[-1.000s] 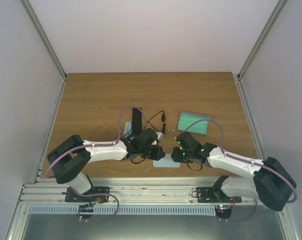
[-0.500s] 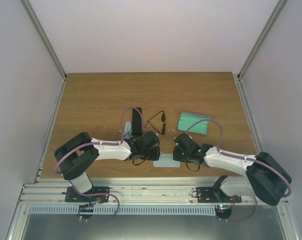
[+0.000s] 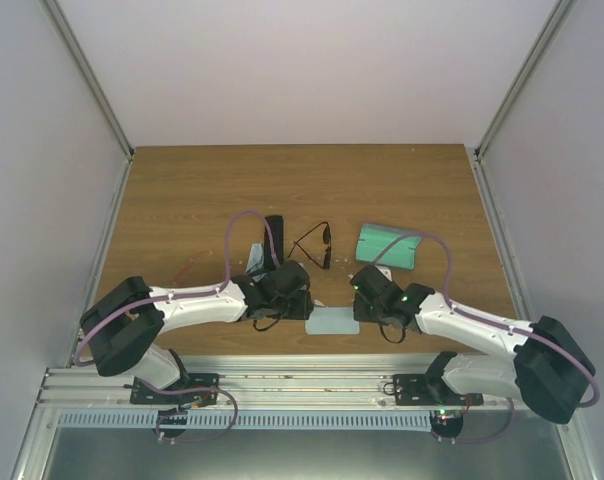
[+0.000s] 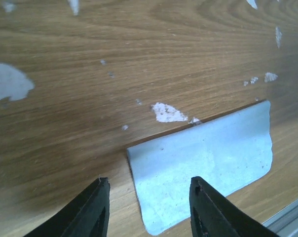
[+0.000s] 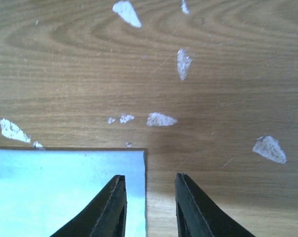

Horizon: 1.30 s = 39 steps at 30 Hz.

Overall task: Organize the sunglasses
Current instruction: Fold the glasses cleaning cloth at the center of the board, then pick up the glasses cleaning cloth from the center of the board.

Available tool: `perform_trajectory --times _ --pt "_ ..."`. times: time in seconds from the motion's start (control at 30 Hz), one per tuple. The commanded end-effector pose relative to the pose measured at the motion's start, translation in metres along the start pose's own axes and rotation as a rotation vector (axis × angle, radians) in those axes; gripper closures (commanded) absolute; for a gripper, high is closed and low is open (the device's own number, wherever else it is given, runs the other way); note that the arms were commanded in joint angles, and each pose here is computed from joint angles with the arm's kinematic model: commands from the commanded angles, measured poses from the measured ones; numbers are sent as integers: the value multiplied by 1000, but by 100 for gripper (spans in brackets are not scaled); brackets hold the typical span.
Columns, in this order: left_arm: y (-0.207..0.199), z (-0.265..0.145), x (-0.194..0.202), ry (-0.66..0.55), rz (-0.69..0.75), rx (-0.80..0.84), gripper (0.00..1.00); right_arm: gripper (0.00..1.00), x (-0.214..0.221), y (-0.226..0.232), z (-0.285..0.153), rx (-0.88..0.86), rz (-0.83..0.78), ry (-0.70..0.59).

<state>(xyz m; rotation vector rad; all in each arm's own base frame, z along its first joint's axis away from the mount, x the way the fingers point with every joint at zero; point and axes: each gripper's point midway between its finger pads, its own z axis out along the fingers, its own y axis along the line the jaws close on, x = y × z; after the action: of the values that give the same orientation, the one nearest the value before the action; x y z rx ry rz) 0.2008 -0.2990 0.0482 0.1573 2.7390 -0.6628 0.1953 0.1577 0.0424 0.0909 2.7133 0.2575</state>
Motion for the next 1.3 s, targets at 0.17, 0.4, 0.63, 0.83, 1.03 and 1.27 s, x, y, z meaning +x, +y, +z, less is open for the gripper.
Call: perform_trajectory --times 0.17,0.4,0.63,0.83,1.03,1.27 --pt "14 -3 18 34 -64 -11 50 69 31 5 8 63 -102 95" --pt "11 6 27 78 -95 19 54 76 47 7 20 62 -130 152" --pt "12 14 35 110 -116 18 58 80 54 20 21 -4 -164 184" --pt "13 19 36 124 -116 3 62 84 56 19 23 -2 -173 197" --pt "19 23 41 145 -120 -32 66 91 55 11 24 44 -156 185" --pt "19 29 45 163 -122 -42 70 94 53 11 24 44 -145 177"
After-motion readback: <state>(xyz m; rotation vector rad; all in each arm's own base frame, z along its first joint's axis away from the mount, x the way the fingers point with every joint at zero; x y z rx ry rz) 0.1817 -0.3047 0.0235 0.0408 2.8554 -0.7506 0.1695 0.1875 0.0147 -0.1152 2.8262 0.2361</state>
